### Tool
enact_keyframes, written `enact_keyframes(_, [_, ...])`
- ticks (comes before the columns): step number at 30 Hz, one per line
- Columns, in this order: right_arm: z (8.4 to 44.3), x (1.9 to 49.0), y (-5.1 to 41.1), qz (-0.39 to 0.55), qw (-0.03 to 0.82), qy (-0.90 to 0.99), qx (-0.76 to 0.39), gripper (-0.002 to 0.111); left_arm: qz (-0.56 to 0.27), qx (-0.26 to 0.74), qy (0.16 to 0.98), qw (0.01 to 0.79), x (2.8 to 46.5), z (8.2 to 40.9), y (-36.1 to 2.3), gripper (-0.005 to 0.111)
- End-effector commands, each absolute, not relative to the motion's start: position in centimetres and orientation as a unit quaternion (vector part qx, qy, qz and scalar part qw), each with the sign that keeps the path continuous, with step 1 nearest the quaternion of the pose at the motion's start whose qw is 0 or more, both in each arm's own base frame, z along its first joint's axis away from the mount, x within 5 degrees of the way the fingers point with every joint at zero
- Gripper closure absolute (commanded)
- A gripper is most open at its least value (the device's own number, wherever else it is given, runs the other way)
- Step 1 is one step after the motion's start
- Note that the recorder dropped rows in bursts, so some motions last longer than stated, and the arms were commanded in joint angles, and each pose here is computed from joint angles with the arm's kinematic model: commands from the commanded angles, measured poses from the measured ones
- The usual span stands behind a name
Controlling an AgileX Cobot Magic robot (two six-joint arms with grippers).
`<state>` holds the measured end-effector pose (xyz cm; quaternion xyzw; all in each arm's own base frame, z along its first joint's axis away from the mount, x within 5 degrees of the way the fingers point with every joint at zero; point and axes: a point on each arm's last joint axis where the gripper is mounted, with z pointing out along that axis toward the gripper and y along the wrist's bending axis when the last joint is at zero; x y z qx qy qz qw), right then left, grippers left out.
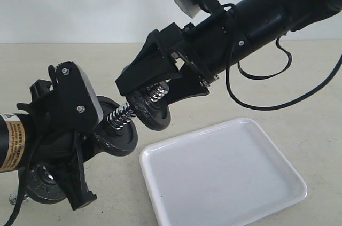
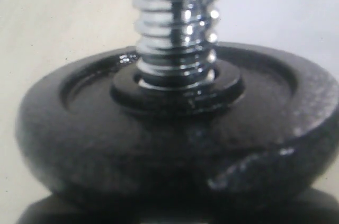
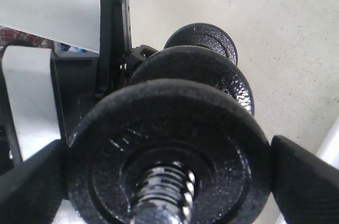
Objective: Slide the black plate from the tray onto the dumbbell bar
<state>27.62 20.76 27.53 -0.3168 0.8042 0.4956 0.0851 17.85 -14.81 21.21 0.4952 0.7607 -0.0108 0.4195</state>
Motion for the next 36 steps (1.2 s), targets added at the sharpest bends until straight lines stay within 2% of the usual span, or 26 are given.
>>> enact_keyframes(1, [28.5,27.5,20.9,0.518,0.091,0.791,-0.312,0.108,-0.237,0.550,0.572,0.561,15.5,26.4,-18.9,0.102])
enact_keyframes(8, [28.5,27.5,20.9,0.517,0.094,0.791,-0.313,0.108,-0.230,0.547,0.580,0.558,15.7,26.3,-18.8,0.102])
enact_keyframes(11, [28.5,27.5,20.9,0.516,0.094,0.791,-0.314,0.100,-0.230,0.547,0.580,0.558,15.7,26.3,-18.8,0.102])
enact_keyframes(14, [28.5,27.5,20.9,0.517,0.093,0.791,-0.314,0.075,-0.230,0.547,0.580,0.558,15.7,26.3,-18.8,0.102])
enact_keyframes(18, [28.5,27.6,20.9,0.514,0.098,0.793,-0.311,0.024,-0.230,0.547,0.580,0.558,15.7,26.3,-18.8,0.102])
enact_keyframes(19, [28.5,27.7,20.9,0.512,0.104,0.794,-0.312,0.015,-0.229,0.546,0.581,0.558,15.7,26.3,-18.8,0.102])
enact_keyframes(20, [28.5,27.7,20.9,0.511,0.106,0.793,-0.313,0.012,-0.229,0.546,0.581,0.558,15.7,26.3,-18.8,0.102])
enact_keyframes(36, [28.3,28.5,20.9,0.491,0.151,0.799,-0.312,0.011,-0.206,0.542,0.602,0.549,16.0,25.9,-18.5,0.102])
